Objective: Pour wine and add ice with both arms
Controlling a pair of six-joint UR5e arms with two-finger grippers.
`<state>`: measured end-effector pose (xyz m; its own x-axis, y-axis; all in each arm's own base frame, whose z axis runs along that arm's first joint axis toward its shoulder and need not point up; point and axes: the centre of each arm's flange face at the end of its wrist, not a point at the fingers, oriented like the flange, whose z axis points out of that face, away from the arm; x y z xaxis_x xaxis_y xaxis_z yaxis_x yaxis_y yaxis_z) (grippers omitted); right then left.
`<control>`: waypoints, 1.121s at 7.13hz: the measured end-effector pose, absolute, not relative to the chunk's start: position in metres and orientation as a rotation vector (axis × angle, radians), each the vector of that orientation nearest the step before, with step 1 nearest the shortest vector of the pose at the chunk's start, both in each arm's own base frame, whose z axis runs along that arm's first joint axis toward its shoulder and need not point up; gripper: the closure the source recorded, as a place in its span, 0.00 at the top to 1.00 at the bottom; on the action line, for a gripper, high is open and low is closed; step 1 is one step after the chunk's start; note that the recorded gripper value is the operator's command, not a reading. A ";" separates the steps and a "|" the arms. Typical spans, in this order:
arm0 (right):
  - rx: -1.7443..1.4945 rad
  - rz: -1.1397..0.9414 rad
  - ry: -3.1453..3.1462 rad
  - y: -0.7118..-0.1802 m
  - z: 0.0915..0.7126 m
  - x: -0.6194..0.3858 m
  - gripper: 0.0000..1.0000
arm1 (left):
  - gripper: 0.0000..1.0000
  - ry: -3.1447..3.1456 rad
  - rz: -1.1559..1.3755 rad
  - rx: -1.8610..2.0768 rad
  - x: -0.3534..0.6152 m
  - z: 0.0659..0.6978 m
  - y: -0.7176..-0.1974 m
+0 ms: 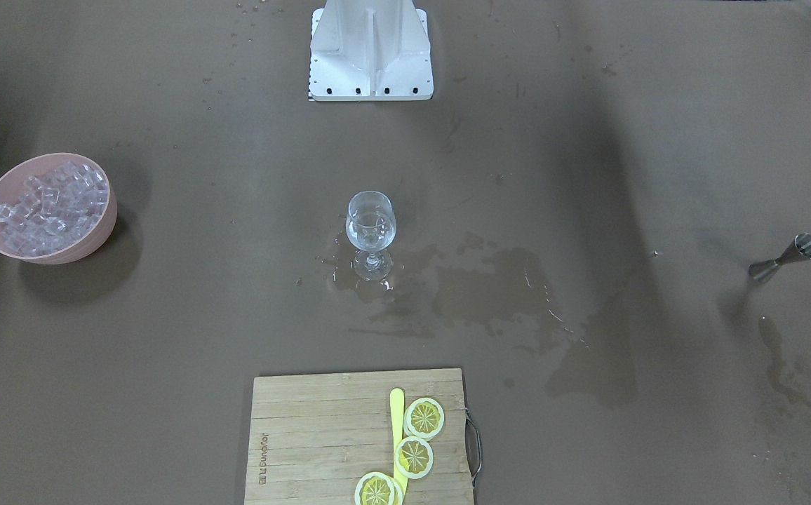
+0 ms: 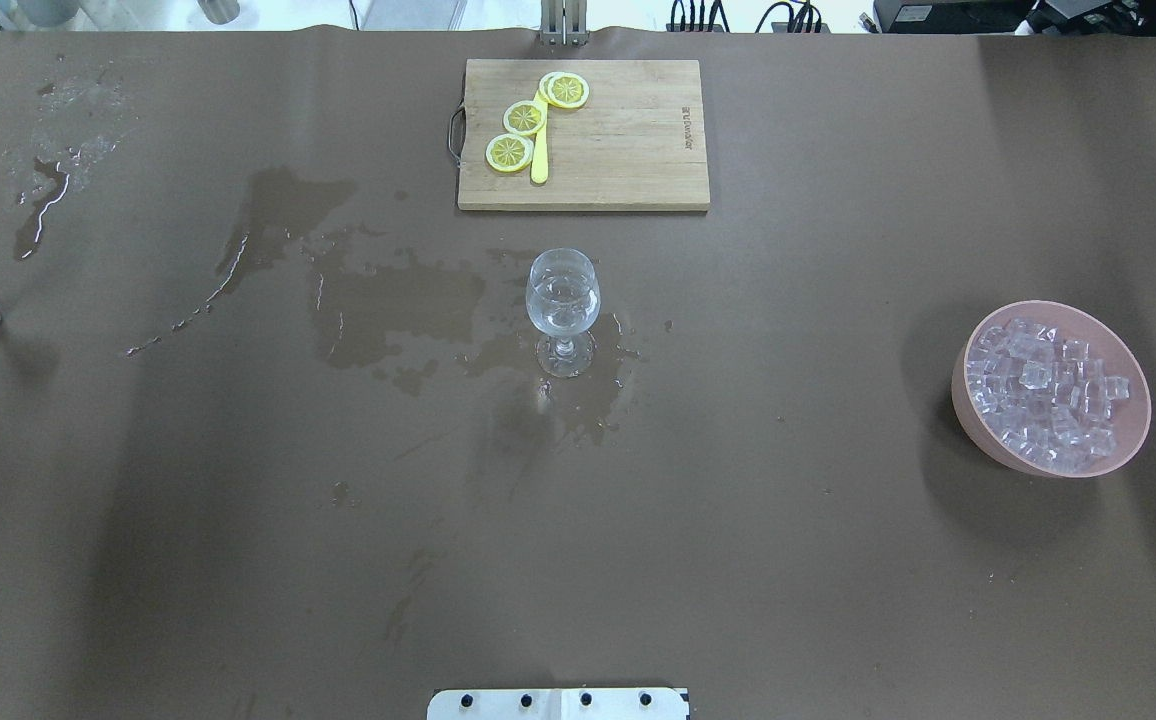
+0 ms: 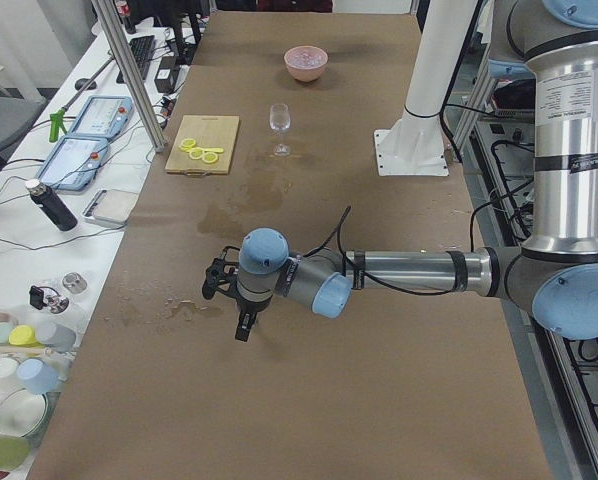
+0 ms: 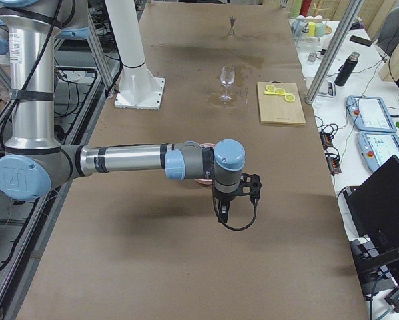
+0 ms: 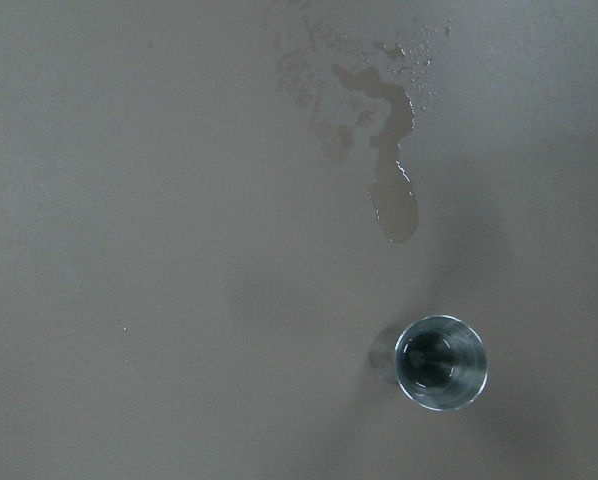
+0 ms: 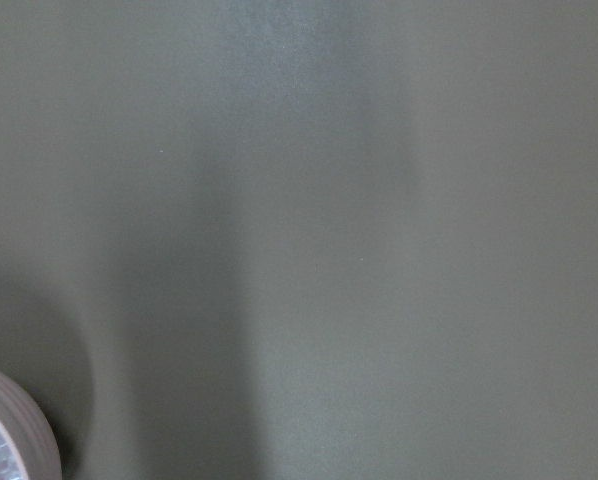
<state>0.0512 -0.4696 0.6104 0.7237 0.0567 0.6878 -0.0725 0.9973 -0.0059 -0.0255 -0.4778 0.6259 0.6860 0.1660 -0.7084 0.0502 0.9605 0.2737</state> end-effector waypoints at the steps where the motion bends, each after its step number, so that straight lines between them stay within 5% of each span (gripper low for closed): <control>1: 0.023 0.071 -0.760 -0.469 0.609 0.051 1.00 | 0.98 0.814 0.065 0.280 -0.026 0.627 -0.477; 8: 0.020 0.077 -0.764 -0.451 0.554 0.050 1.00 | 0.98 0.829 0.029 0.321 -0.029 0.668 -0.422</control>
